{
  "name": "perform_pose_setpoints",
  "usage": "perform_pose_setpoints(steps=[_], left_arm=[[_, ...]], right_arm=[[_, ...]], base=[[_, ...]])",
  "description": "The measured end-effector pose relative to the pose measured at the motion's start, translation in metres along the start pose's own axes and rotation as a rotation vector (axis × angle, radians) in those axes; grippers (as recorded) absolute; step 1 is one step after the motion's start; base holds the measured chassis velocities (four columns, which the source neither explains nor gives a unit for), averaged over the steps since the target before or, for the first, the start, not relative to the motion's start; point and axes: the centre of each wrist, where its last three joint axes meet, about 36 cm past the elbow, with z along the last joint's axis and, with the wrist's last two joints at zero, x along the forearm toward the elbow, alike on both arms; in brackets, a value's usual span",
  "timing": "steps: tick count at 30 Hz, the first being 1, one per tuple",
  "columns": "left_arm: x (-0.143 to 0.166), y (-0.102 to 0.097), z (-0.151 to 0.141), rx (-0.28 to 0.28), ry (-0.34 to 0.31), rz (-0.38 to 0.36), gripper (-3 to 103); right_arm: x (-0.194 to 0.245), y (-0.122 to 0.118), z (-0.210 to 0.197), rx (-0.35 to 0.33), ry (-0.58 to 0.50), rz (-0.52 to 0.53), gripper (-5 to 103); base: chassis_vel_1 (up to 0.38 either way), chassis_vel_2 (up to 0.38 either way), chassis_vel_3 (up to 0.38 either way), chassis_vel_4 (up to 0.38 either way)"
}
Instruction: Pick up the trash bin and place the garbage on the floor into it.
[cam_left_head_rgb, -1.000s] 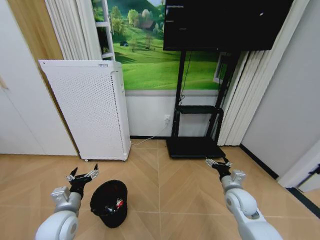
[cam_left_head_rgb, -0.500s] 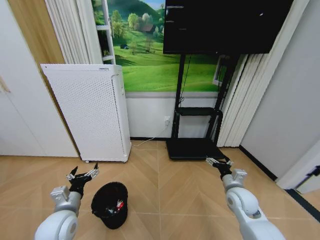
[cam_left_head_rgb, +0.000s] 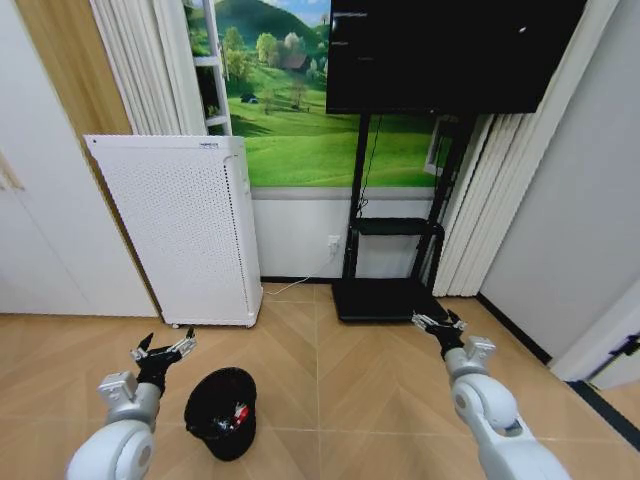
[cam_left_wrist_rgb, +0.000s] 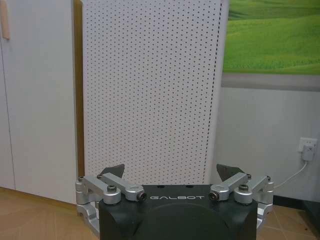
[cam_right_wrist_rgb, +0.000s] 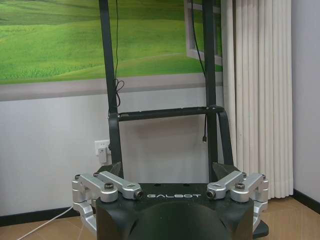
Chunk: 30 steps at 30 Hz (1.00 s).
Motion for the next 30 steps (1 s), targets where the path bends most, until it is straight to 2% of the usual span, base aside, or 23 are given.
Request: perform_pose_setpoints(steps=[30], left_arm=[[0.001, 0.003, -0.01, 0.002, 0.0, 0.015, 100]], right_arm=[[0.01, 0.005, -0.003, -0.029, 0.008, 0.02, 100]], base=[[0.0, 0.0, 0.0, 0.0]])
